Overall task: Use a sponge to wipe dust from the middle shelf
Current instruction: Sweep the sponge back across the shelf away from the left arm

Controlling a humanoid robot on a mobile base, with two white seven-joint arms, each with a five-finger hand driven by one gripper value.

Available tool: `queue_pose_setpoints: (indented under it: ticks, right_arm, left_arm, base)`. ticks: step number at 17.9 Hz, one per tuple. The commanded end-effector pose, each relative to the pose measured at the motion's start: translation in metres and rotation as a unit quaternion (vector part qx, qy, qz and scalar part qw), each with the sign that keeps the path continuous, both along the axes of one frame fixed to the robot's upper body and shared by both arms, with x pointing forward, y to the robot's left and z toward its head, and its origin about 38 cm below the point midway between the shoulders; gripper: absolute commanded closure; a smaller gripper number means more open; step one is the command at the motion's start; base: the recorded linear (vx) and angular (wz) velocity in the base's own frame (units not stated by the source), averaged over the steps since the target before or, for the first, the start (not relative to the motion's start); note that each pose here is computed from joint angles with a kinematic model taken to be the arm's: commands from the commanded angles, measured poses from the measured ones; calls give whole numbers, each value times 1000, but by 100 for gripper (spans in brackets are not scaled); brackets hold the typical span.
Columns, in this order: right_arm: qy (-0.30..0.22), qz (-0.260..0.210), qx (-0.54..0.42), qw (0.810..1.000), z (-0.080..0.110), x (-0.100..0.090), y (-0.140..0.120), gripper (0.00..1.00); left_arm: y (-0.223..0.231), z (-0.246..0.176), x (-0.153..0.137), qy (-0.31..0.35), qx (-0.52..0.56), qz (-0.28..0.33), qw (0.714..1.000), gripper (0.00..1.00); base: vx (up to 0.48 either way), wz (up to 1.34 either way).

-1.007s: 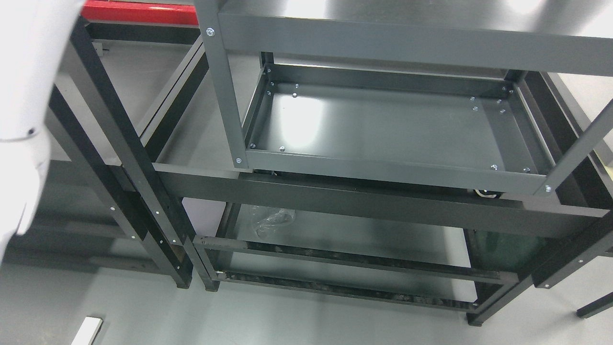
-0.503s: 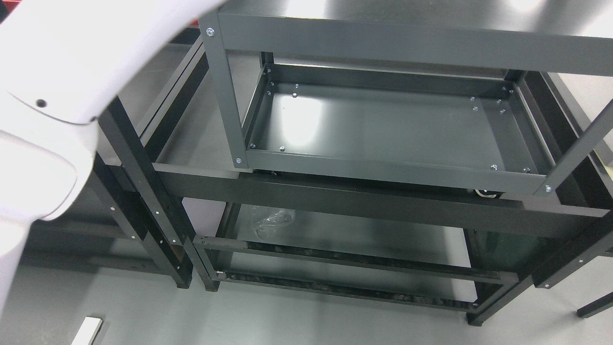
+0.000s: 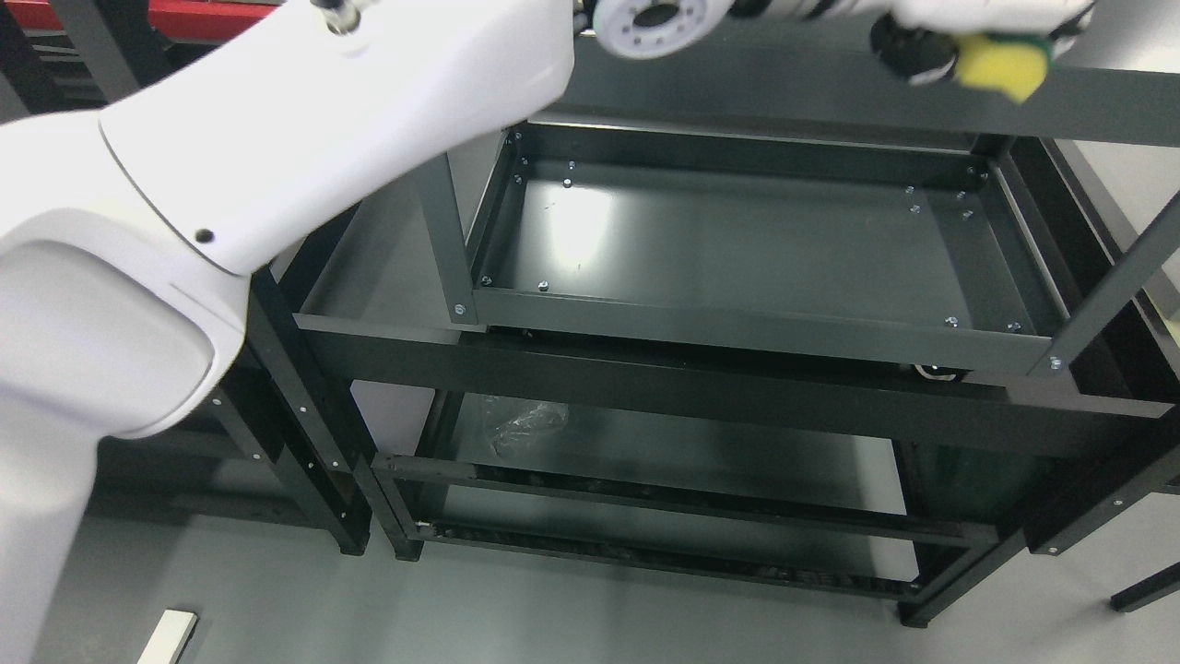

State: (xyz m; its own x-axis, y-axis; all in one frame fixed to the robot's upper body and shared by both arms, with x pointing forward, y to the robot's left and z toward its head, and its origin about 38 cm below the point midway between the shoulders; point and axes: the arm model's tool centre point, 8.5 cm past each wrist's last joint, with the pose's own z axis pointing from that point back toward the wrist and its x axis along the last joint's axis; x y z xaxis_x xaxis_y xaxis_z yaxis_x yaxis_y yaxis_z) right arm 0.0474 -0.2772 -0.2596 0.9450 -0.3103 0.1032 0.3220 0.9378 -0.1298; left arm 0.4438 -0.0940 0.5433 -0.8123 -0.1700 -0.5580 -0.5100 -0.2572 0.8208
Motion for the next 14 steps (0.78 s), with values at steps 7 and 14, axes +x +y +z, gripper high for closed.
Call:
queue_pose_setpoints:
  ticks: [7, 14]
  right_arm:
    - [27, -2, 0, 1000, 1, -1, -10, 0]
    - [27, -2, 1, 1000, 1, -1, -10, 0]
  left_arm:
    - [35, -49, 42, 20, 19, 22, 999, 98]
    - [181, -17, 64, 20, -45, 82, 995, 98]
  base:
    - [0, 0]
    - [0, 0]
